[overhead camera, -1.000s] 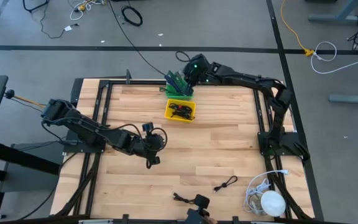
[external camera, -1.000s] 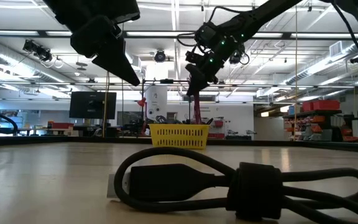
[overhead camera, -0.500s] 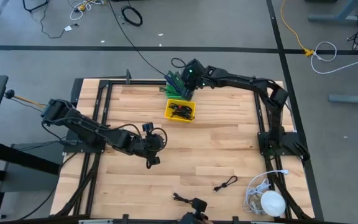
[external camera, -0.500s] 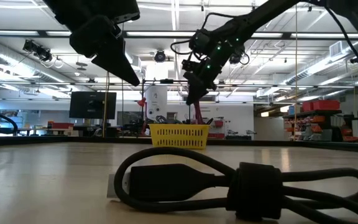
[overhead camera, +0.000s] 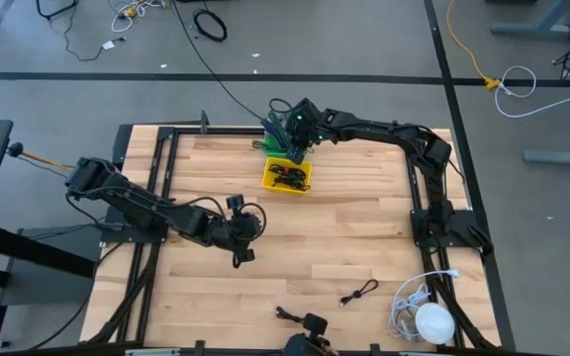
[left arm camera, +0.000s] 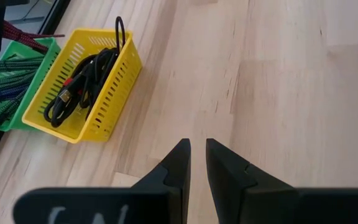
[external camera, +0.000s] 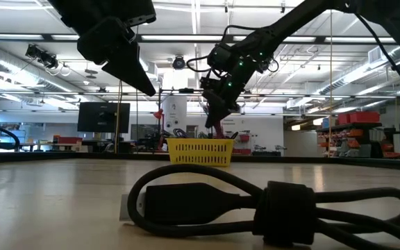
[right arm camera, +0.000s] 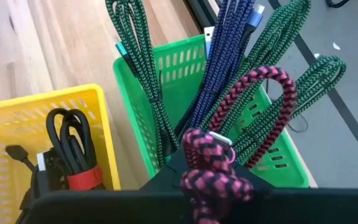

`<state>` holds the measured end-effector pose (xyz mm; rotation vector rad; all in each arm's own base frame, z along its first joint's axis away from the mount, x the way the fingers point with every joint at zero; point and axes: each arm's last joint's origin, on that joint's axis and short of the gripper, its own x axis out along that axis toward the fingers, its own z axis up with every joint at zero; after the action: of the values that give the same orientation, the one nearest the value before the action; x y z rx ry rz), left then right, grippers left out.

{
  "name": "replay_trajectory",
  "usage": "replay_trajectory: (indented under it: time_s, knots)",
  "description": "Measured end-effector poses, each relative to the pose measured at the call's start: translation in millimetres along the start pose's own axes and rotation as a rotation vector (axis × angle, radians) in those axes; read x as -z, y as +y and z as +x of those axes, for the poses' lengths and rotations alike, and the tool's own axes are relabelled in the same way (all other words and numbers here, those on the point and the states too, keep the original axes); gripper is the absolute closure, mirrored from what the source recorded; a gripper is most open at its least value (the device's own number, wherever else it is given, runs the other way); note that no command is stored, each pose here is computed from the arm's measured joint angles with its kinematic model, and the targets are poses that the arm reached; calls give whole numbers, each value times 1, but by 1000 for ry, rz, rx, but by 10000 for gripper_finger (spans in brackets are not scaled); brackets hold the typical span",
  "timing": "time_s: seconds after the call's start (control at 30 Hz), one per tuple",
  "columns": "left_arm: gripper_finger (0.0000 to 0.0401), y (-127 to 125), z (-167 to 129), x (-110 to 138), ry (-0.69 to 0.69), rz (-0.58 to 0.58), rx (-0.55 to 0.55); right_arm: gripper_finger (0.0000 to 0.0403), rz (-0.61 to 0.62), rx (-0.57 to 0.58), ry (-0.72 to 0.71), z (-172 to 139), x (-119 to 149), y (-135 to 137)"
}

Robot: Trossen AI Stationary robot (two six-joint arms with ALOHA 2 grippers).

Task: Pick & Place USB Port
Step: Put the pink charger cable into the green basket

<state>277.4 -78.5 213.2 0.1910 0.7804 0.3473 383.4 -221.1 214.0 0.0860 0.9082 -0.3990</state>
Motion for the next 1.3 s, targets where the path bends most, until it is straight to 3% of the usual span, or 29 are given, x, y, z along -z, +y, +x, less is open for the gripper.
replay_trajectory:
  time_s: [0.47,1.0,1.3]
  knots:
    - [346,0,0,0,0,0,1,328,9,16,-25,0,-2,-6]
    - [346,0,0,0,0,1,1,220,-6,50,-49,0,-3,-13]
    - [346,0,0,0,1,1,1,209,-18,63,-54,0,-5,-10]
